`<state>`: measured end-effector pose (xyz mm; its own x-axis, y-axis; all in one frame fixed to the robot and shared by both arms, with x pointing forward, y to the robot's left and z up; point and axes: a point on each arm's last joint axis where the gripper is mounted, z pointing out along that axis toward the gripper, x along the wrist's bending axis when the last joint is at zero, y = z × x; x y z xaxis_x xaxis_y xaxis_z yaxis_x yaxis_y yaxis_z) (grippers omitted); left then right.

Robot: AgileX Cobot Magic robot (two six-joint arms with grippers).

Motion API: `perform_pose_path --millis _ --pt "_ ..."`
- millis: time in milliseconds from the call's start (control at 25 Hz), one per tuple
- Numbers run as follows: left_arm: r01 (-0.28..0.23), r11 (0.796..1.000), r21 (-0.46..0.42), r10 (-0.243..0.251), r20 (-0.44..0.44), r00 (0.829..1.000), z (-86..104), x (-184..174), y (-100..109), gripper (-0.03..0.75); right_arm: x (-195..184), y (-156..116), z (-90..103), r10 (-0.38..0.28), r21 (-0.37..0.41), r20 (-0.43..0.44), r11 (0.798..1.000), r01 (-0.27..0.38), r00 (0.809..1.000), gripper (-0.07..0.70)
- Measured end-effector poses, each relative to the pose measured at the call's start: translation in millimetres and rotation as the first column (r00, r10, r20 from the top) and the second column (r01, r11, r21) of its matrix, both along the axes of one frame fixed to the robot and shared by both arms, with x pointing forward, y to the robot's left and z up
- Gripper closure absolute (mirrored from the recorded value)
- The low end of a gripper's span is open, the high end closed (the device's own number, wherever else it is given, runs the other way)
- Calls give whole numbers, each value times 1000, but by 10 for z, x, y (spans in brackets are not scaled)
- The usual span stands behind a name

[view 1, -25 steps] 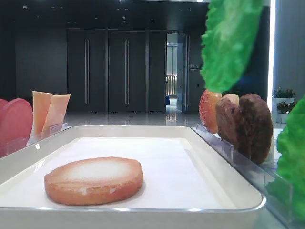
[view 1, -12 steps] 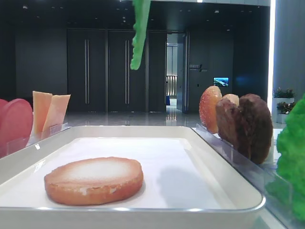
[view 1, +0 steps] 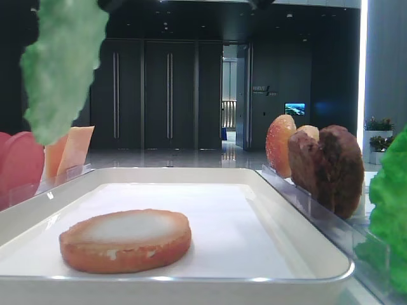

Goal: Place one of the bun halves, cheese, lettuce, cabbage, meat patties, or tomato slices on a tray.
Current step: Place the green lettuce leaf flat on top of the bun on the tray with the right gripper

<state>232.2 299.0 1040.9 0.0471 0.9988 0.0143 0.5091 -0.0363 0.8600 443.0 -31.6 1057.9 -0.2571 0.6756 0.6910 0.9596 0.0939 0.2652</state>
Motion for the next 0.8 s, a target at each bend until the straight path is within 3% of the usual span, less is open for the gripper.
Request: perform_pose_path --millis 360,800 --pt "0 1000 0 0 0 1000 0 0 0 702 111 199 -281 74 57 9 996 -74 997 618" --pt "0 1000 0 0 0 1000 0 0 0 702 290 114 -467 68 55 -13 996 -67 998 618"
